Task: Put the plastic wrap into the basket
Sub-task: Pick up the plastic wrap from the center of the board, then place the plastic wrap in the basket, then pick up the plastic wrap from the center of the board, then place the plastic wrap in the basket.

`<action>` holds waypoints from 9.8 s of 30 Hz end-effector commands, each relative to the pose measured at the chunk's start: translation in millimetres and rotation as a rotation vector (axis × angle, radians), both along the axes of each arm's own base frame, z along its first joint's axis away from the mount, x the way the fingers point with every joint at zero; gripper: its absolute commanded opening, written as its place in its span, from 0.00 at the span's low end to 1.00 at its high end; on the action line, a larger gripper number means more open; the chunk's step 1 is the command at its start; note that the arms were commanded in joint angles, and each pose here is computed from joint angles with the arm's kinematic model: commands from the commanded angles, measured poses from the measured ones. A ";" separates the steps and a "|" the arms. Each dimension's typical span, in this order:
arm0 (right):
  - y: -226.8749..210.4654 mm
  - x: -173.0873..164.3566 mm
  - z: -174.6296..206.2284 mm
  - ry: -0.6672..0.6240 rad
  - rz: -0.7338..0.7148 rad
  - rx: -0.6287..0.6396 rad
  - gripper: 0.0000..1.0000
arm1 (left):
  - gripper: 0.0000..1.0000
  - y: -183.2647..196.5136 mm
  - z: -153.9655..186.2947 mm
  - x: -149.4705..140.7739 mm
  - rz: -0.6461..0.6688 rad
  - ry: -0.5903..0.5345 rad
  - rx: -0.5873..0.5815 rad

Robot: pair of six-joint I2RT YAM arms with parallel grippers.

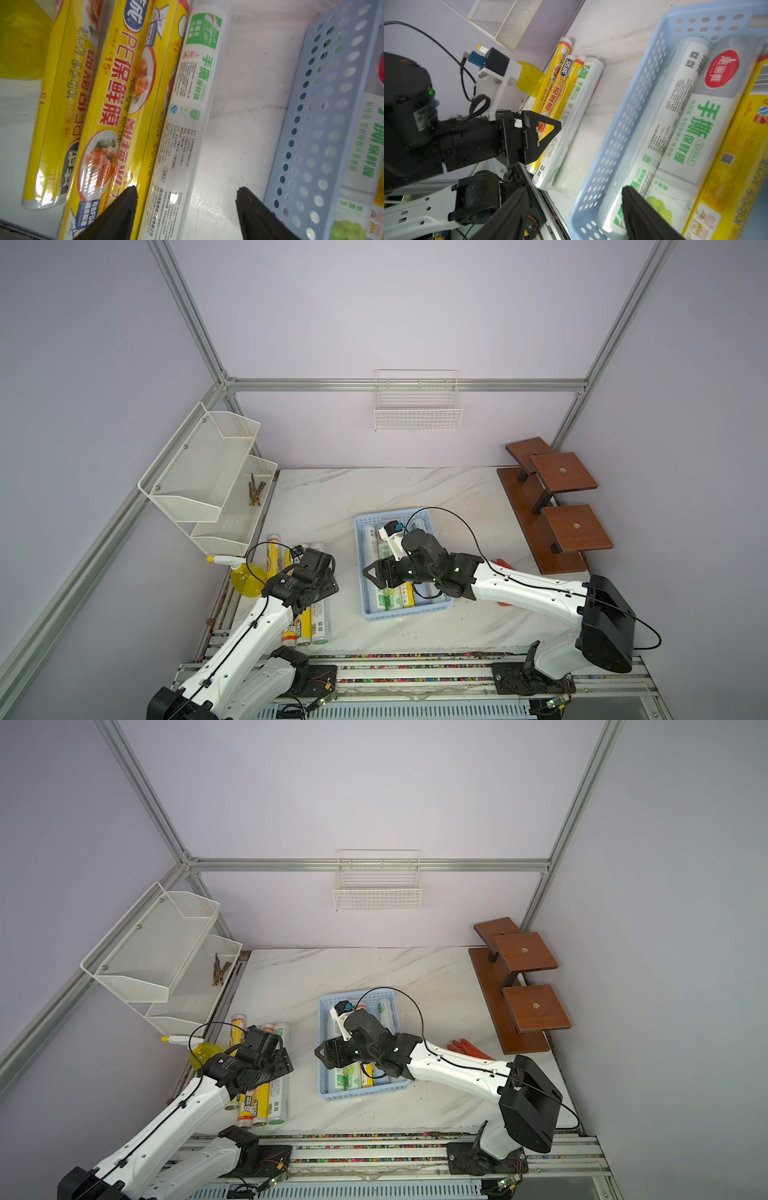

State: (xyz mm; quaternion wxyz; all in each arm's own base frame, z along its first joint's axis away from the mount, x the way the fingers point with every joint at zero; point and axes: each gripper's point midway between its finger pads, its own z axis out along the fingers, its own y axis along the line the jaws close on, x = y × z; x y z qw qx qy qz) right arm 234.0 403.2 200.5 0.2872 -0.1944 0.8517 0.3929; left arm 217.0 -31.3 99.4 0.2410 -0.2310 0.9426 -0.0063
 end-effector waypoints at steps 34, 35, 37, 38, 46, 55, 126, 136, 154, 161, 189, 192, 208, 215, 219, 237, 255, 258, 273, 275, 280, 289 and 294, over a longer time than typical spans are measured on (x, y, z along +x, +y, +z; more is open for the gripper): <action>-40.8 37.2 -12.1 0.026 -0.181 -0.003 0.79 | 0.65 -24.1 -78.7 46.3 -0.160 0.312 -0.089; -42.9 38.3 -11.7 0.025 -0.186 -0.004 0.79 | 0.65 -24.1 -81.0 45.4 -0.160 0.324 -0.089; -47.6 40.8 -12.4 0.024 -0.197 -0.012 0.79 | 0.63 -26.4 -84.0 44.2 -0.164 0.338 -0.101; -49.8 41.8 -12.4 0.024 -0.200 -0.014 0.79 | 0.61 -27.0 -85.4 43.3 -0.167 0.343 -0.102; -70.2 51.3 -7.4 -0.001 -0.254 -0.022 0.80 | 0.34 -23.3 -51.6 51.0 -0.165 0.264 -0.080; -101.8 63.4 -2.9 -0.030 -0.357 -0.029 0.81 | 0.20 -43.1 44.8 65.4 -0.241 0.011 -0.148; -161.7 63.5 -49.2 0.220 -0.392 0.046 0.83 | 0.54 -292.1 9.8 128.2 -0.456 0.020 -0.401; -162.8 65.5 -27.0 0.174 -0.399 0.083 0.83 | 0.61 -277.8 47.0 119.4 -0.442 -0.046 -0.391; -82.4 40.7 33.0 -0.052 -0.189 0.175 0.79 | 0.59 -38.1 62.9 53.8 -0.120 -0.160 0.120; -40.6 28.8 13.4 -0.105 -0.114 0.017 0.78 | 0.75 29.4 14.6 36.2 0.130 -0.098 -0.019; -6.1 17.7 -13.3 -0.024 -0.032 -0.017 0.81 | 0.66 3.4 -66.3 59.1 0.016 0.211 -0.196; -11.7 18.7 -15.0 -0.034 -0.050 -0.027 0.82 | 0.68 4.1 -74.0 44.7 0.006 0.283 -0.148; -43.7 25.8 -9.0 -0.082 -0.145 -0.045 0.84 | 0.50 0.5 -87.2 33.8 -0.060 0.396 -0.087; -80.2 39.1 2.2 -0.141 -0.285 -0.101 0.85 | 0.25 -6.9 -39.8 43.8 -0.087 0.307 -0.046; -103.0 44.6 14.1 -0.187 -0.352 -0.087 0.86 | 0.18 -21.7 23.7 55.5 -0.129 0.150 -0.049; -216.0 70.9 -35.0 0.114 -0.609 0.003 0.89 | 0.15 -250.7 121.8 133.3 -0.466 -0.211 -0.595; -207.3 50.6 -37.3 0.133 -0.500 0.133 0.95 | 0.17 -312.6 45.8 132.0 -0.474 -0.035 -0.608; -202.9 50.4 -36.8 0.137 -0.479 0.151 0.96 | 0.17 -312.2 38.2 129.6 -0.470 -0.019 -0.597; -187.0 42.8 -49.1 0.204 -0.384 0.154 1.00 | 0.28 -322.6 12.6 125.8 -0.473 0.059 -0.606; -188.7 43.5 -49.7 0.200 -0.395 0.151 0.99 | 0.32 -324.1 9.6 125.3 -0.472 0.068 -0.608; -197.3 46.1 -51.7 0.184 -0.440 0.123 0.99 | 0.44 -322.8 5.3 121.6 -0.471 0.082 -0.597; -206.8 49.6 -44.9 0.145 -0.489 0.110 0.99 | 0.52 -317.0 8.9 121.4 -0.477 0.086 -0.555; -207.7 50.0 -41.0 0.131 -0.492 0.115 0.99 | 0.52 -312.2 13.7 119.8 -0.476 0.082 -0.533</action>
